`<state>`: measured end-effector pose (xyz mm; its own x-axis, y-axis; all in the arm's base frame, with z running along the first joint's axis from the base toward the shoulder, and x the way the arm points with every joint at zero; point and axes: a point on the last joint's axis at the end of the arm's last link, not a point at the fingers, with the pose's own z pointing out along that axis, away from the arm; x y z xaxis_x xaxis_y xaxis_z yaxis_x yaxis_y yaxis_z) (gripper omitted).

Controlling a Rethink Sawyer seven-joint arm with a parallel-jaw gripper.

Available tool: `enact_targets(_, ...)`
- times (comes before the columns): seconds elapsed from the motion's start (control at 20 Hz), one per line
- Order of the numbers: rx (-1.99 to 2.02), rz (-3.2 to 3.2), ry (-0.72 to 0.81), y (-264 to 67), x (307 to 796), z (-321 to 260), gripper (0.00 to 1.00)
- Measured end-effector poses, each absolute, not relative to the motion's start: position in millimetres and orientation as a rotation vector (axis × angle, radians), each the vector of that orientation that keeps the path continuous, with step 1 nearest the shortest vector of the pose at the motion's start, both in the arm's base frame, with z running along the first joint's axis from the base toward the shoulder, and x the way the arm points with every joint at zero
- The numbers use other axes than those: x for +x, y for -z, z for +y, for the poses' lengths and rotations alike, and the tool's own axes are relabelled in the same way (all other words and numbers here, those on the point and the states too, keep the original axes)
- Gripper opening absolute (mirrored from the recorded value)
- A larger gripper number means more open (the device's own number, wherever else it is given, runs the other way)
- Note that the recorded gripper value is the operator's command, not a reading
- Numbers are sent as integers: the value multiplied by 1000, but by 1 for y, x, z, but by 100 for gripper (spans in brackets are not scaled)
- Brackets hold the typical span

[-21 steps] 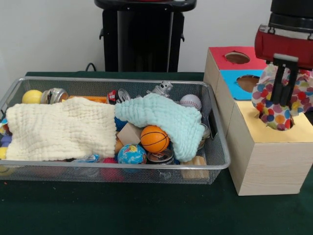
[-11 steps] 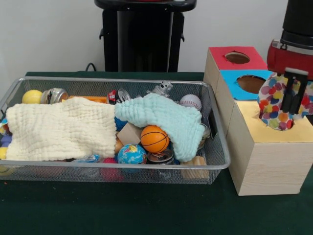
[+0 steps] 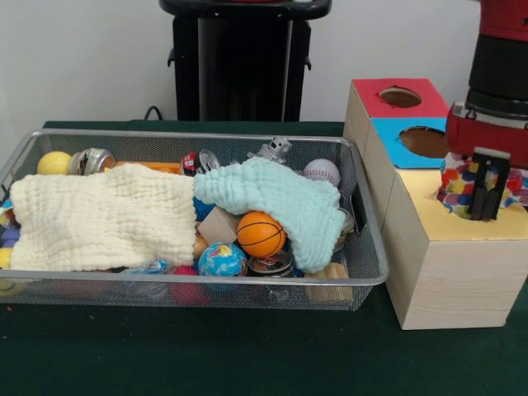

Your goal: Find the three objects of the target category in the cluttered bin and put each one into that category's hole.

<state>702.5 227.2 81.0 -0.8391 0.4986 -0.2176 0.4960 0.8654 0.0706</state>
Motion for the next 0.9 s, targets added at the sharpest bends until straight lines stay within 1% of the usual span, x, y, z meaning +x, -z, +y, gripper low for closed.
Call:
enact_targets(0.05,763,2784,-39,-77,705,224,0)
enact_targets(0.4,779,2771,-98,-77,701,216,0)
enact_targets(0.7,869,2795,-219,-76,705,204,0)
enact_targets(0.9,872,2797,-230,-76,705,204,0)
